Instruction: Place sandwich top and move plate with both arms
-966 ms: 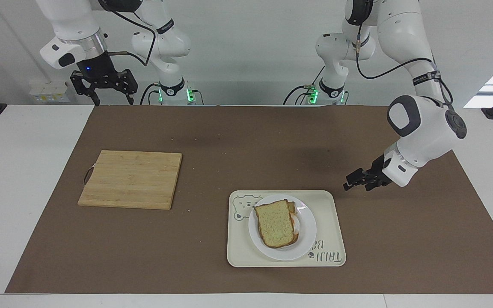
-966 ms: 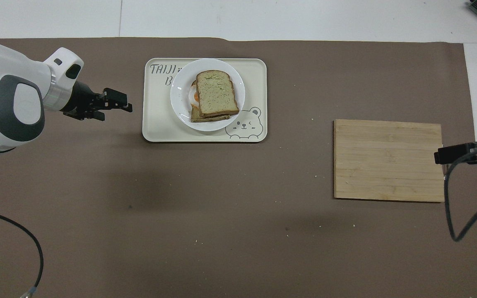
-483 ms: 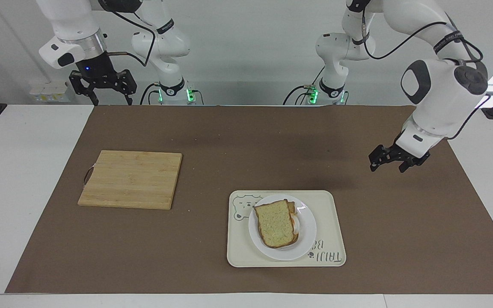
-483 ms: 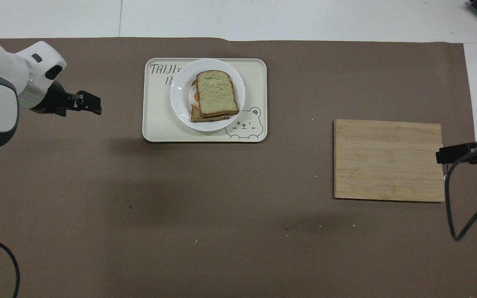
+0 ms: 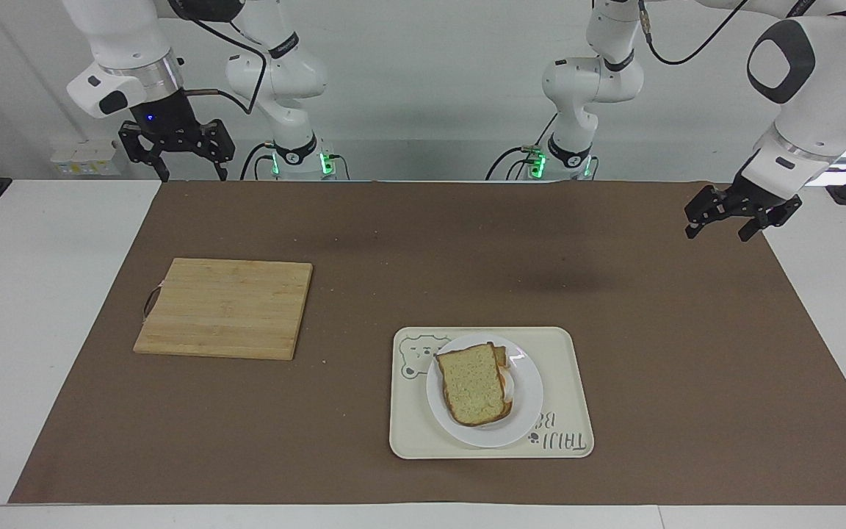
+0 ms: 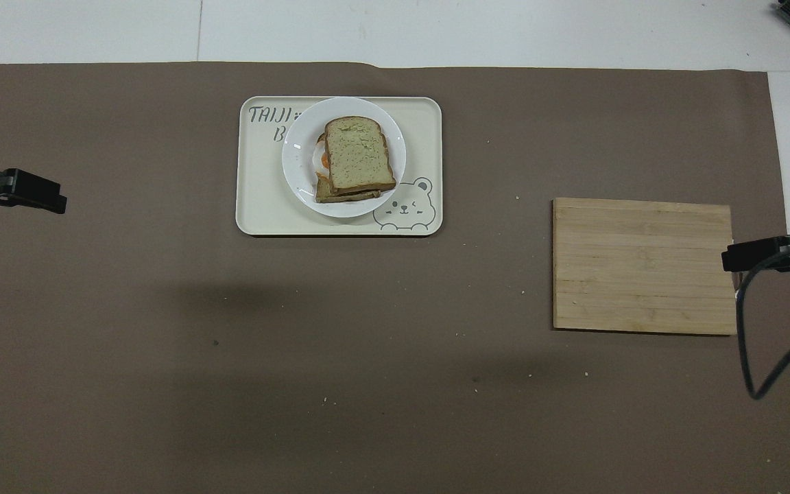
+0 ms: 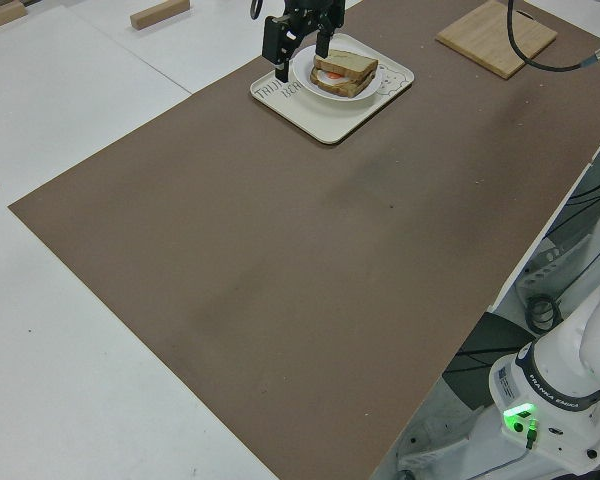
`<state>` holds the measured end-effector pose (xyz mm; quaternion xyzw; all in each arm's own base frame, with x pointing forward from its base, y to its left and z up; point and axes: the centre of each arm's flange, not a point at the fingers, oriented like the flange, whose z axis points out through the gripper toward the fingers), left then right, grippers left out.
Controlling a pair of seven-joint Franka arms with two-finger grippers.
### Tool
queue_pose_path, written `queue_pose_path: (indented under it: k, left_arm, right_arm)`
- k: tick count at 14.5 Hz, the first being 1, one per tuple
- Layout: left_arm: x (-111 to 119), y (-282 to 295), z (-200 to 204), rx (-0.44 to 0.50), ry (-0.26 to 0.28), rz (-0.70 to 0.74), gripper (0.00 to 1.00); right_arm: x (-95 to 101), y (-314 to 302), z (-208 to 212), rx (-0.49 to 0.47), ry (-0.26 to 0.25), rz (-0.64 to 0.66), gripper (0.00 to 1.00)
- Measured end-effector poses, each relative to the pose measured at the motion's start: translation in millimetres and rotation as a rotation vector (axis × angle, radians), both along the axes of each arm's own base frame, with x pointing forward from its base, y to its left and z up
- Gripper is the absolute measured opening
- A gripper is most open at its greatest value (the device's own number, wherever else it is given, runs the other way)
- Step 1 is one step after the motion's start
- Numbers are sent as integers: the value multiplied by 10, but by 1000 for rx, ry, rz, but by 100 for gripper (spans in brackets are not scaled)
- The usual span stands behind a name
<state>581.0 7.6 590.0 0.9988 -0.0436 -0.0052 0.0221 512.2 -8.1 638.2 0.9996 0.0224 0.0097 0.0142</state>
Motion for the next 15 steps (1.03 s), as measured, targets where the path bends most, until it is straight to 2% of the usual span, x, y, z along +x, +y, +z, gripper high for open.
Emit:
queue_pose_path:
  k: [3,7,15]
  left_arm:
    - [-132,-102,135,7,31,2,100]
    - [-337,-92,344,12,5,19,100]
    - [-368,-74,299,15,16,24,100]
  right_arm:
    - [1,-3,6,0,-2,0,100]
    - [2,-18,12,0,-3,-3,100]
    - [2,-18,12,0,-3,-3,100]
